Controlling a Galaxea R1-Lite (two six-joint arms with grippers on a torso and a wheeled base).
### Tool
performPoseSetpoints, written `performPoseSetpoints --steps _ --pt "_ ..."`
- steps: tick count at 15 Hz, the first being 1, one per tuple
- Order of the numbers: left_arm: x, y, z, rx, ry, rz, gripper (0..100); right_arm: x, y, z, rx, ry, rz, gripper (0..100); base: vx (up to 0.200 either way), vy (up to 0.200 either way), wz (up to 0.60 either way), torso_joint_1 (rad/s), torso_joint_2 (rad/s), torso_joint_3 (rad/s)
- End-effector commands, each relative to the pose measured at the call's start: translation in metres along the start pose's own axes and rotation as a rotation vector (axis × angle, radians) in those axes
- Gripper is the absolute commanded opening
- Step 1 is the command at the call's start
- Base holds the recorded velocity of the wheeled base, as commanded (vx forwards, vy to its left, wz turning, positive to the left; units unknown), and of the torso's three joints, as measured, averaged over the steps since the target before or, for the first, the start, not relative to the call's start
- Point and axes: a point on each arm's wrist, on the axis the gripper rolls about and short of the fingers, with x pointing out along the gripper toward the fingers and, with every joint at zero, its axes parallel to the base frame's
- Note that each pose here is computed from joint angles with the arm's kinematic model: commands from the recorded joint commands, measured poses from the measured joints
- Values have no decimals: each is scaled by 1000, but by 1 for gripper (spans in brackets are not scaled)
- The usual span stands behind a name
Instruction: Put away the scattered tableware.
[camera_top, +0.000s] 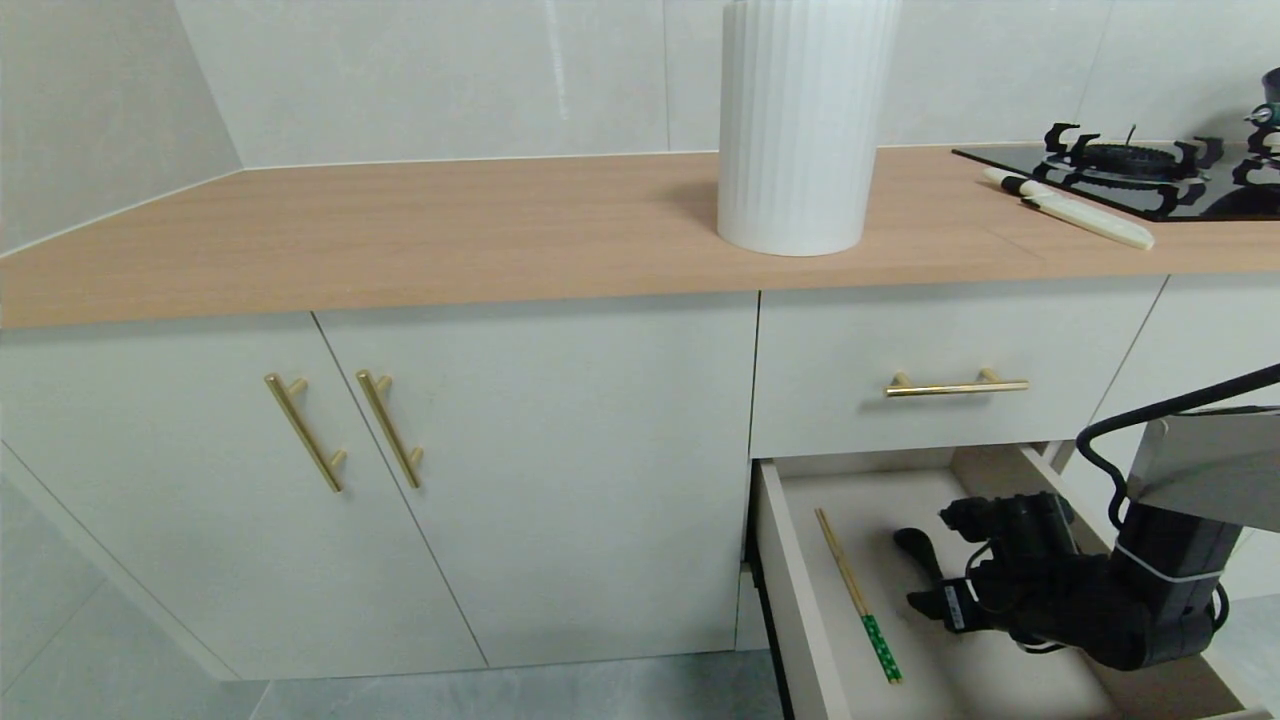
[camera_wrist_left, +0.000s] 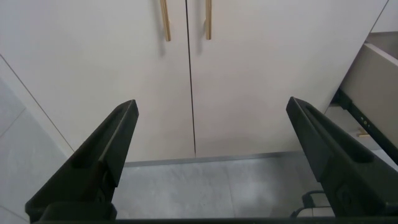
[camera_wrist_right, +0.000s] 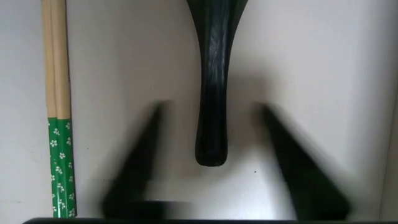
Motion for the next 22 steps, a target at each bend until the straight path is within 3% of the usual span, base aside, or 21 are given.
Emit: performPoseSetpoints --steps 1,4,6,9,13,18,22 --pt "0 0 0 0 1 0 100 -5 0 5 2 -21 0 100 0 0 0 0 0 0" --pt "0 0 0 0 1 0 100 -41 -2 27 12 -136 -8 100 0 0 0 0 0 0" --pt "0 0 0 0 1 0 100 -88 -4 45 31 -258 -6 100 0 0 0 0 0 0" --pt "0 0 0 0 1 0 100 -149 -6 46 47 -343 -2 100 0 0 0 0 0 0" --pt "0 0 0 0 1 0 100 -210 -7 36 54 -298 13 100 0 0 0 0 0 0" --pt "0 0 0 0 1 0 100 -232 -8 12 77 -175 20 100 0 0 0 0 0 0" --pt "0 0 0 1 1 0 100 -239 -8 11 74 -191 22 100 -50 0 0 15 1 4"
